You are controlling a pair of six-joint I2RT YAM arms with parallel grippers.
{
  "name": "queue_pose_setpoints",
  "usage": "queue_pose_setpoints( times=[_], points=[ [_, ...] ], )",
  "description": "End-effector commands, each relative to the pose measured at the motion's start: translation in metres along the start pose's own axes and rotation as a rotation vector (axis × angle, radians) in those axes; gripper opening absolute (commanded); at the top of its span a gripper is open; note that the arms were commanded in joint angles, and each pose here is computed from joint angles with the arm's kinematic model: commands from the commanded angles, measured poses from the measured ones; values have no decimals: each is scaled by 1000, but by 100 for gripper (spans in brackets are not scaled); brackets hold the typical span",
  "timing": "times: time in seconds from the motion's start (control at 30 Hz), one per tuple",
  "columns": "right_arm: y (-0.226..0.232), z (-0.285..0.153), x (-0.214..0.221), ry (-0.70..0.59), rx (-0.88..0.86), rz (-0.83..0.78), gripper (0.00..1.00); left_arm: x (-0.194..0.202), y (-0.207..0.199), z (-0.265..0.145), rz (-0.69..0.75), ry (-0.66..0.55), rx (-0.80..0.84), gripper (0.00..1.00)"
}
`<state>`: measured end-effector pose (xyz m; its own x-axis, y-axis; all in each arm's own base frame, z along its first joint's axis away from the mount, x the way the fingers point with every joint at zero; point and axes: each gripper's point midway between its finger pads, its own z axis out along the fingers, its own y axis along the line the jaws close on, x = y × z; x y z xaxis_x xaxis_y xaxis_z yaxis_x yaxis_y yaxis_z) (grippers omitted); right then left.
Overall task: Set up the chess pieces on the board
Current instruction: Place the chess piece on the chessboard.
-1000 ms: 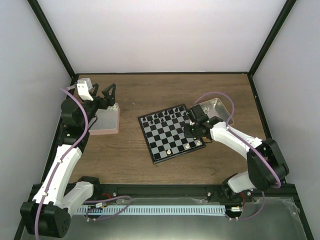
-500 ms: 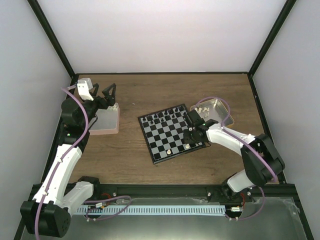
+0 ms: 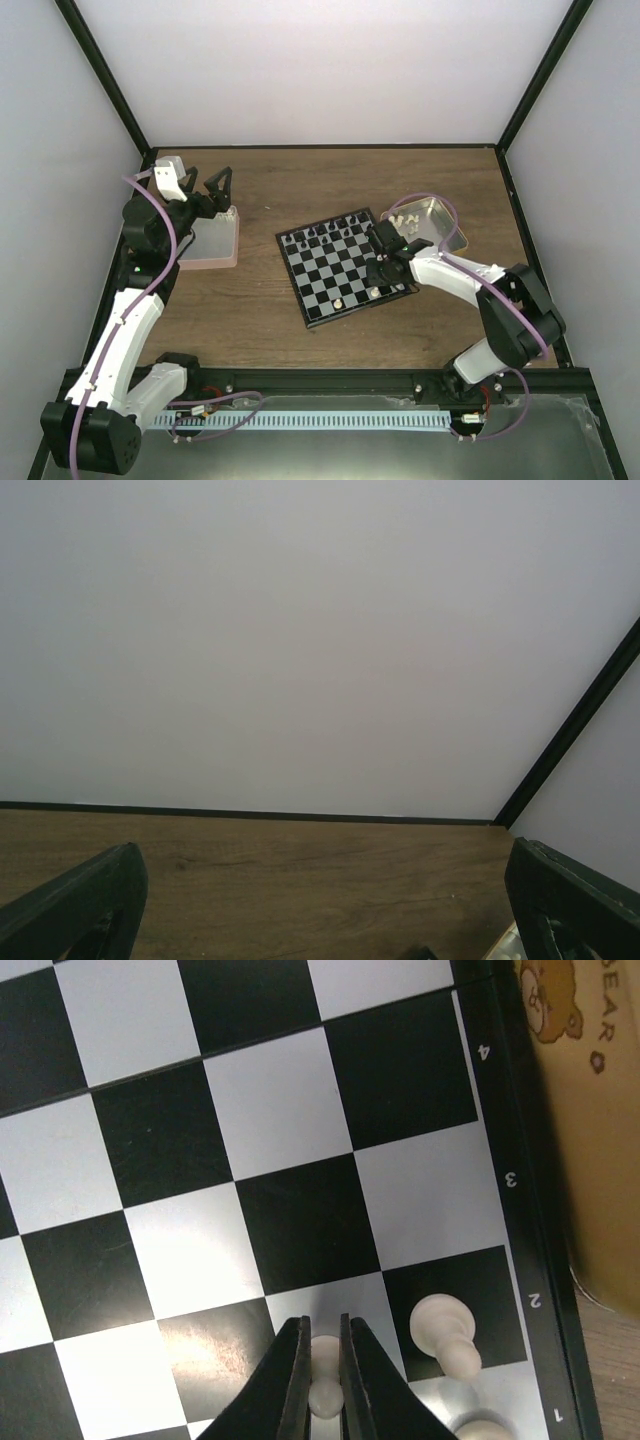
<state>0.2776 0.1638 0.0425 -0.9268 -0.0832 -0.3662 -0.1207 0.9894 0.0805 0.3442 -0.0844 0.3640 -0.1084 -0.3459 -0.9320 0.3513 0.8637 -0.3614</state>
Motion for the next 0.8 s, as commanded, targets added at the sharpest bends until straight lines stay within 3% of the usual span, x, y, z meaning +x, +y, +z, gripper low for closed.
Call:
queue_pose_setpoints(
  times=[0.0, 0.37, 0.5, 0.77],
  points=[
    [-1, 5, -4, -12, 27, -19, 7, -7, -2, 0, 7, -22, 11, 100],
    [0, -11, -11, -34, 21, -12, 14, -7, -2, 1, 6, -19, 14, 100],
    [2, -22, -16, -53, 8, 2, 22, -5, -2, 1, 3, -15, 16, 100],
    [5, -48, -41, -168, -13, 59, 31, -9, -5, -2, 11, -25, 20, 100]
  ],
)
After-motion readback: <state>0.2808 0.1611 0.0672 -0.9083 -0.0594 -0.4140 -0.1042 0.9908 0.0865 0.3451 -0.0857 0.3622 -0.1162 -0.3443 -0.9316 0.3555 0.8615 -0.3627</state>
